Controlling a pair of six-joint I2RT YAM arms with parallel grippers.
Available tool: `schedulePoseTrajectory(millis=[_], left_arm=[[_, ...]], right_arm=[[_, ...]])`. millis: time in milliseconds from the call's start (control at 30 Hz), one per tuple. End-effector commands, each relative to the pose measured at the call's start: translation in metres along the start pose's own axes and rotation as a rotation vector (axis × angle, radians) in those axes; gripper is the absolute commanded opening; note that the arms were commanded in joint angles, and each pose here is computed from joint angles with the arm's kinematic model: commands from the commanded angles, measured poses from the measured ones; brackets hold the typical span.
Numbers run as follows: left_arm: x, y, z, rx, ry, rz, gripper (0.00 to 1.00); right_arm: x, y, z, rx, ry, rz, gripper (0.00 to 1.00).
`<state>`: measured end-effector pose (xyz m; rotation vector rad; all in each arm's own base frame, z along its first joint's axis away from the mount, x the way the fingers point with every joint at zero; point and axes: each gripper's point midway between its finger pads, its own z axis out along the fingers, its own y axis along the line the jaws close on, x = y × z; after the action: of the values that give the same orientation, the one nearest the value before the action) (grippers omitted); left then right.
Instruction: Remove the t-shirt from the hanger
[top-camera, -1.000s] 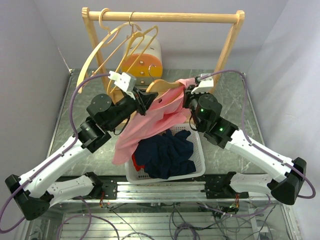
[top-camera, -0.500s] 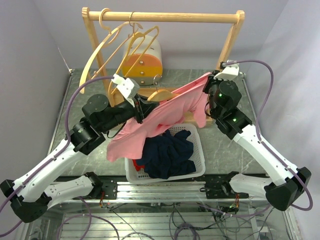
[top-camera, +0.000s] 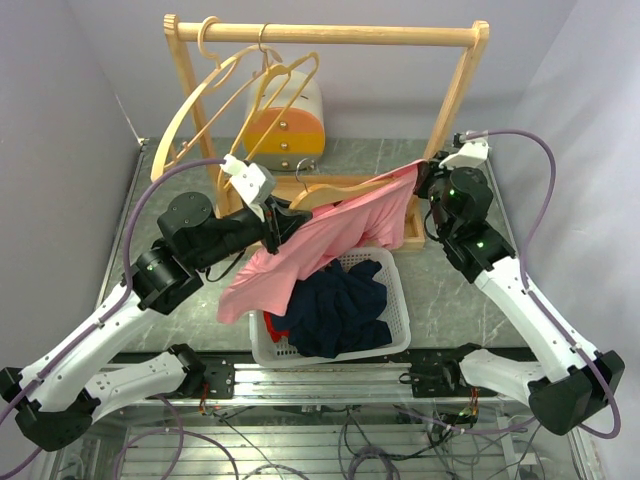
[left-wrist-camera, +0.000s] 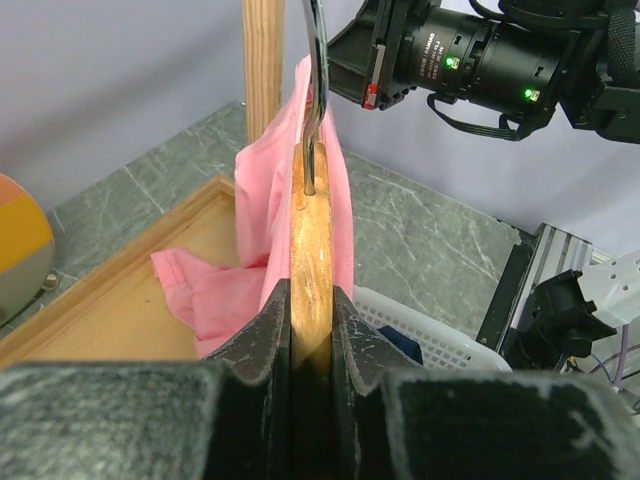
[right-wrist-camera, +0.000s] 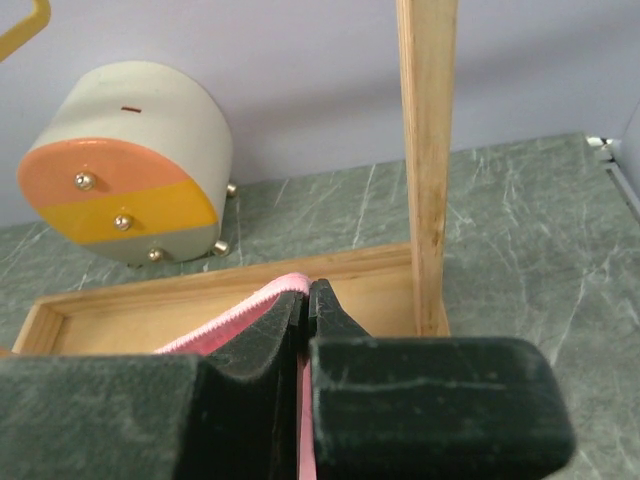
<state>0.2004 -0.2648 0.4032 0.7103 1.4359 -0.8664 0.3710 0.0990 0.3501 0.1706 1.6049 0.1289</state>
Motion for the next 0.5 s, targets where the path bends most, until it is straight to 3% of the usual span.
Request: schedulePoseTrajectory(millis=[0,200,333,467], left_arm=[[-0.057,-0.030,-0.041,0.100,-0.174,0.024,0.07],[-0.050,-0.032,-0.025,0.137,-0.159,0.009,0.07],[-0.054,-0.041,-0.024,0.189,-0.172,0.011,0.07],[-0.060,-0.035,-0.033,0.138,-0.193,0.017,0.07]], right_arm=[[0.022,-0.093,-0.002,0.368,0.053,-0.090,0.00],[0.043,-0.072,-0.006,0.221,0.108,-0.058,0.00],[0.047,-0.088,-0.009,0.302,0.121,-0.093,0.00],[0.054,-0.098,-0.013,0.342,0.137,-0.109,0.00]])
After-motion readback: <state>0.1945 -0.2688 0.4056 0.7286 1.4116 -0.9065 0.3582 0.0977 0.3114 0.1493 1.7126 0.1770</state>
